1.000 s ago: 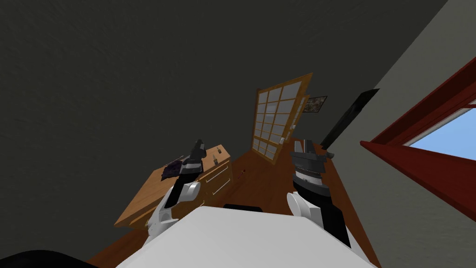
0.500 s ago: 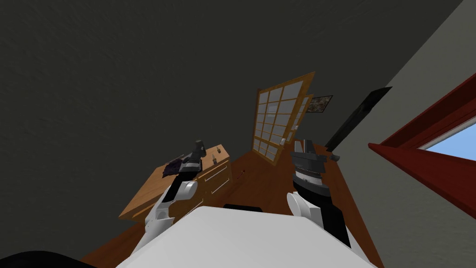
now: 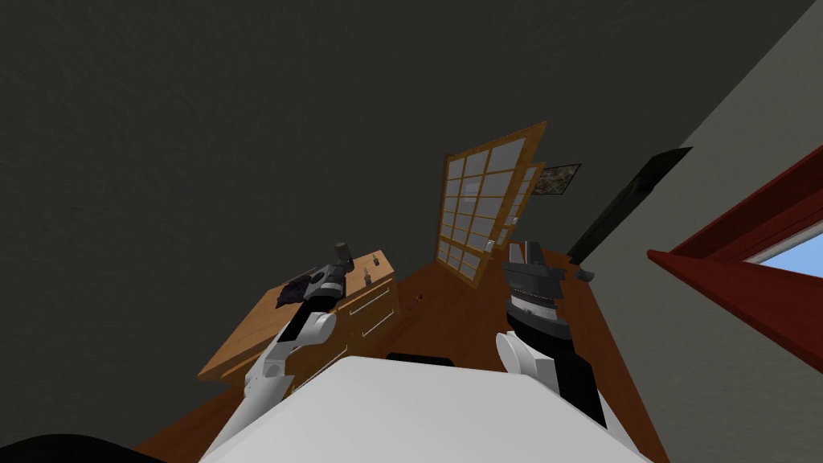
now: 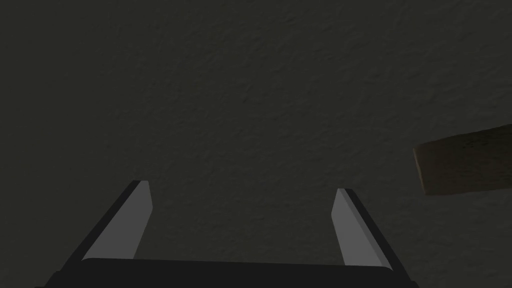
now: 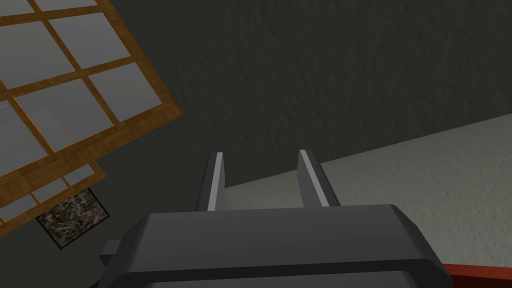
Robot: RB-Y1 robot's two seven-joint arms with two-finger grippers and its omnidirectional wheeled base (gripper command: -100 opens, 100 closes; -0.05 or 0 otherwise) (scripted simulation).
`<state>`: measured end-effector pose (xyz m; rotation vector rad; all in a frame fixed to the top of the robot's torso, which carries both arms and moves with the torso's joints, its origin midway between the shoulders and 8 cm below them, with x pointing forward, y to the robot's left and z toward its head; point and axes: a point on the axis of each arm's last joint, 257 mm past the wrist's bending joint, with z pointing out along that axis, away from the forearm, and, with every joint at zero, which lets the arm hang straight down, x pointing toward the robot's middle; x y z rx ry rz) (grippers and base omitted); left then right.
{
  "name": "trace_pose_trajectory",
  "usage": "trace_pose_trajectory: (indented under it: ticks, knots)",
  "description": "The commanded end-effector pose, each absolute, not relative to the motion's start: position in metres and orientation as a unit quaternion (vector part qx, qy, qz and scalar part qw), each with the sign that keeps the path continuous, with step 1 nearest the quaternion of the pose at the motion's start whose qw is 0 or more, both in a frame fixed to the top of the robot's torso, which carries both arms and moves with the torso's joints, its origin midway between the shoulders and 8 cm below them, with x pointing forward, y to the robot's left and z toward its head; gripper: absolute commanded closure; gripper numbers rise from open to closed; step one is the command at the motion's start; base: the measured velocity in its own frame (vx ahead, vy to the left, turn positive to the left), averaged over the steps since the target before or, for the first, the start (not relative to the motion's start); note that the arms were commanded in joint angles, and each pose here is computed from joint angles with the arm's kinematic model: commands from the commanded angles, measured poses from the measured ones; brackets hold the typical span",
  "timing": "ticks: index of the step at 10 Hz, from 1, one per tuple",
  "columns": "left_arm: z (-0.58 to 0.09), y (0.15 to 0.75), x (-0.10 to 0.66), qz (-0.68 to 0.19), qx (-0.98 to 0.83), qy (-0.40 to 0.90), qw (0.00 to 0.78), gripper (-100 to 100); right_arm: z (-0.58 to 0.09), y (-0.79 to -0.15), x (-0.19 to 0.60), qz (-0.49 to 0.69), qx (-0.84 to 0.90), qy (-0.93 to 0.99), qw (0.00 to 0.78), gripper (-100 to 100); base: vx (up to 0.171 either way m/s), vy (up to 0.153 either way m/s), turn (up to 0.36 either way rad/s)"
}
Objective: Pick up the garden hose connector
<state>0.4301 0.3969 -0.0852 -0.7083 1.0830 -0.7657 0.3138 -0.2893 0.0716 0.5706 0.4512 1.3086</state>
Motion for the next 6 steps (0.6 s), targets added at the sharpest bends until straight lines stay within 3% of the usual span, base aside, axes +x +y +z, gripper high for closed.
trace_pose_trajectory:
  ticks: [1, 6]
  knots:
    - [-0.096, 0.402, 0.433, -0.335, -0.327, 0.507, 0.723, -100, 0.072, -0.289, 0.314, 0.595, 0.259, 0.205, 0.733, 0, 0.038, -0.035, 0.014]
    - [-0.154, 0.436, 0.436, -0.271, -0.352, 0.582, 0.681, -100, 0.072, -0.289, 0.314, 0.595, 0.259, 0.205, 0.733, 0, 0.056, -0.050, 0.011]
